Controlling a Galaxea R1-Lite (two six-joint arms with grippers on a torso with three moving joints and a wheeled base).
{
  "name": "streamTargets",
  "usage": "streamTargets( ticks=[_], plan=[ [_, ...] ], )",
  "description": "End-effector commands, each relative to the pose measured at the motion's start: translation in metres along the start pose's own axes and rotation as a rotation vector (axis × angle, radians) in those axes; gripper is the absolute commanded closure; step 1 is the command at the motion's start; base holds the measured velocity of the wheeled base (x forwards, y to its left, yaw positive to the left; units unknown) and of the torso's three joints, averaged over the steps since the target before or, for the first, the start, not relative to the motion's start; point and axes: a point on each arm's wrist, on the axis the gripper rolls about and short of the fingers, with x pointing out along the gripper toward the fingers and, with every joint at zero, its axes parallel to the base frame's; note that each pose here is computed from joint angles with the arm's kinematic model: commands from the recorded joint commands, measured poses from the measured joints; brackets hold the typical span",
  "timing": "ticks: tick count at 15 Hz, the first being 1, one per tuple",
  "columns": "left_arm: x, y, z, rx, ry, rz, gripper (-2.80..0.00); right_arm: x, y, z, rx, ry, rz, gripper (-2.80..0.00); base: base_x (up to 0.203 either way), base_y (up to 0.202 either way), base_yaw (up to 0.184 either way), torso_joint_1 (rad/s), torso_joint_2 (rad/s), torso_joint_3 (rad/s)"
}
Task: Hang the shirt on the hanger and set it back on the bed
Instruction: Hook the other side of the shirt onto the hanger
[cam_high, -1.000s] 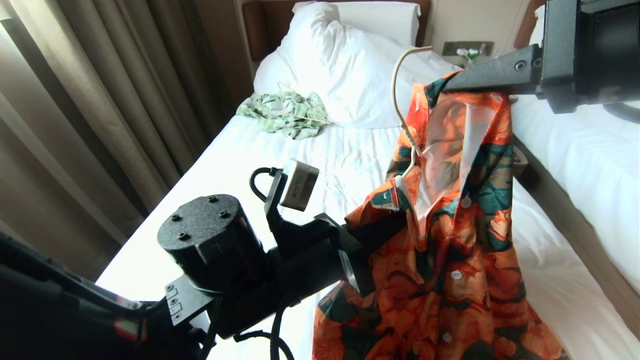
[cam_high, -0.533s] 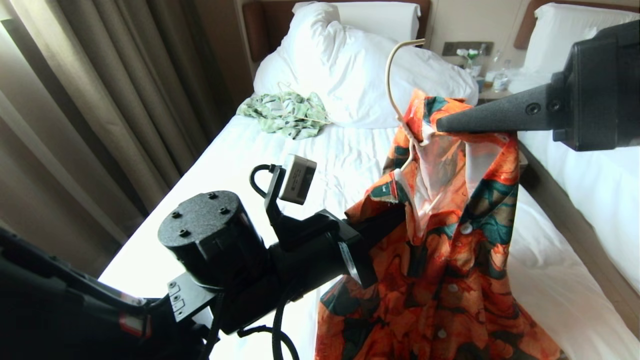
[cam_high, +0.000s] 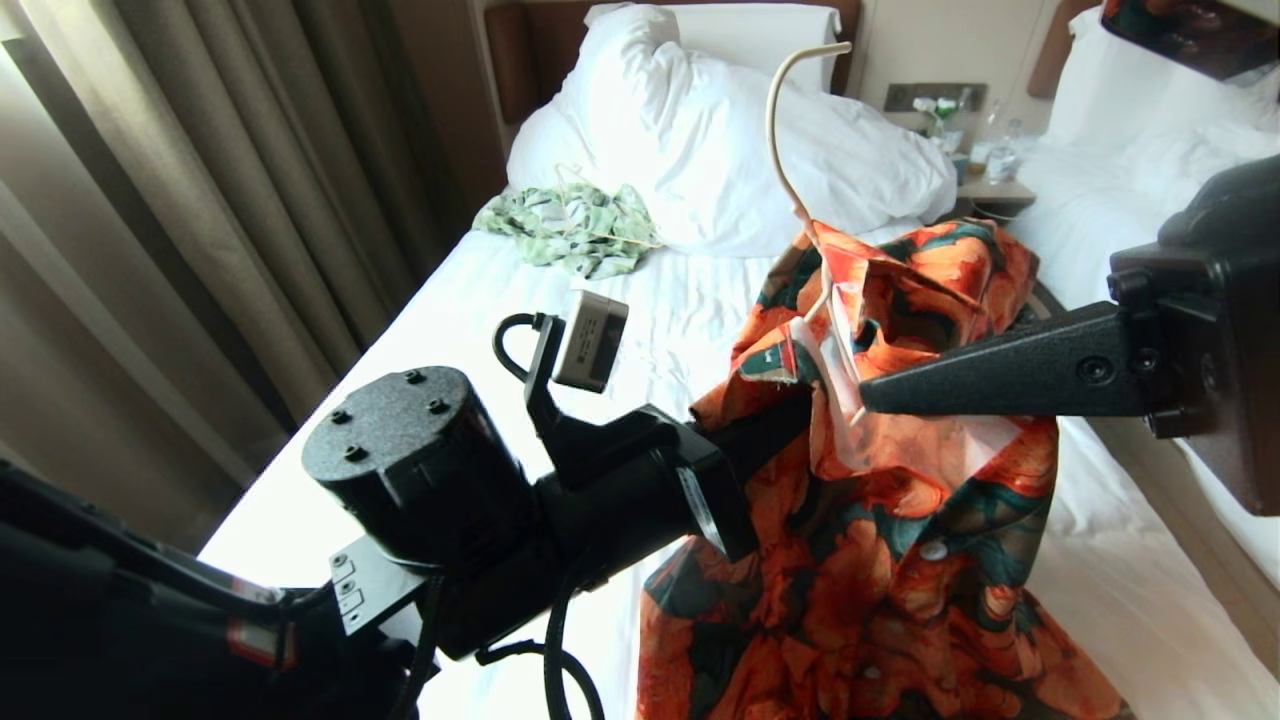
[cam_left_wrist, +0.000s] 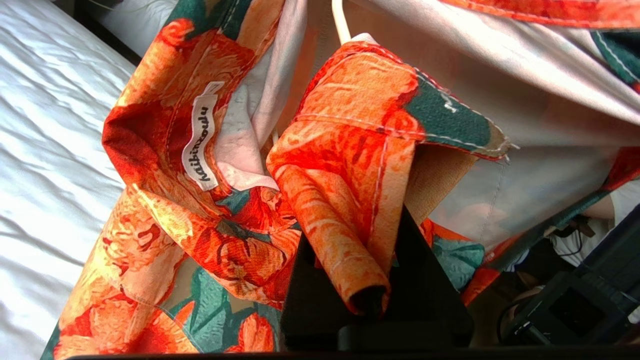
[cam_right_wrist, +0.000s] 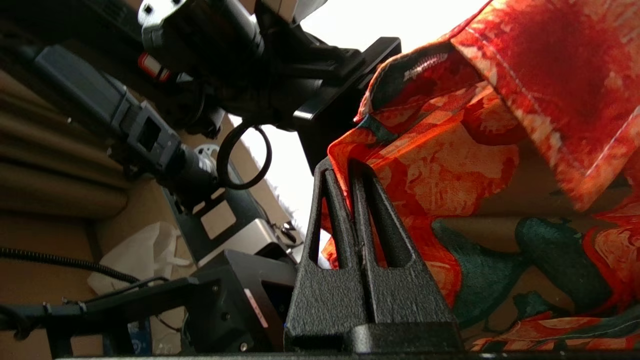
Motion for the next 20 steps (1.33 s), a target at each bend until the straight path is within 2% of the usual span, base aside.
streamTargets(
  ticks=[1, 7, 8, 16, 18, 19, 20],
  plan=[
    [0.000, 0.000, 0.002, 0.001, -0.012, -0.003, 0.00, 0.001, 0.002, -0.003, -0.014, 0.029, 0.008, 0.00, 0.000, 0.000, 0.000, 0.000, 0.00, 0.000],
    [-0.001, -0.003, 0.007, 0.007, -0.028, -0.007, 0.00, -0.003, 0.002, -0.006, -0.040, 0.037, -0.005, 0.00, 0.000, 0.000, 0.000, 0.000, 0.00, 0.000],
    [-0.001, -0.003, 0.009, 0.009, -0.035, -0.008, 0.00, -0.003, 0.002, -0.006, -0.044, 0.037, -0.004, -2.80, 0.000, 0.000, 0.000, 0.000, 0.00, 0.000],
    [-0.003, -0.006, 0.020, 0.020, -0.072, -0.013, 0.00, -0.030, 0.006, -0.010, -0.047, 0.034, -0.020, -2.80, 0.000, 0.000, 0.000, 0.000, 0.00, 0.000],
    [-0.003, -0.007, 0.018, 0.017, -0.056, -0.010, 0.00, -0.036, 0.007, 0.000, -0.072, -0.023, -0.132, -2.80, 0.000, 0.000, 0.000, 0.000, 0.00, 0.000],
    [-0.002, -0.007, 0.017, 0.013, -0.044, -0.008, 0.00, -0.038, 0.008, 0.008, -0.091, -0.052, -0.158, 0.00, 0.000, 0.000, 0.000, 0.000, 0.00, 0.000],
    [-0.002, -0.007, 0.017, 0.014, -0.039, -0.007, 0.00, -0.040, 0.009, 0.014, -0.104, -0.075, -0.165, 0.00, 0.000, 0.000, 0.000, 0.000, 0.00, 0.000]
  ],
)
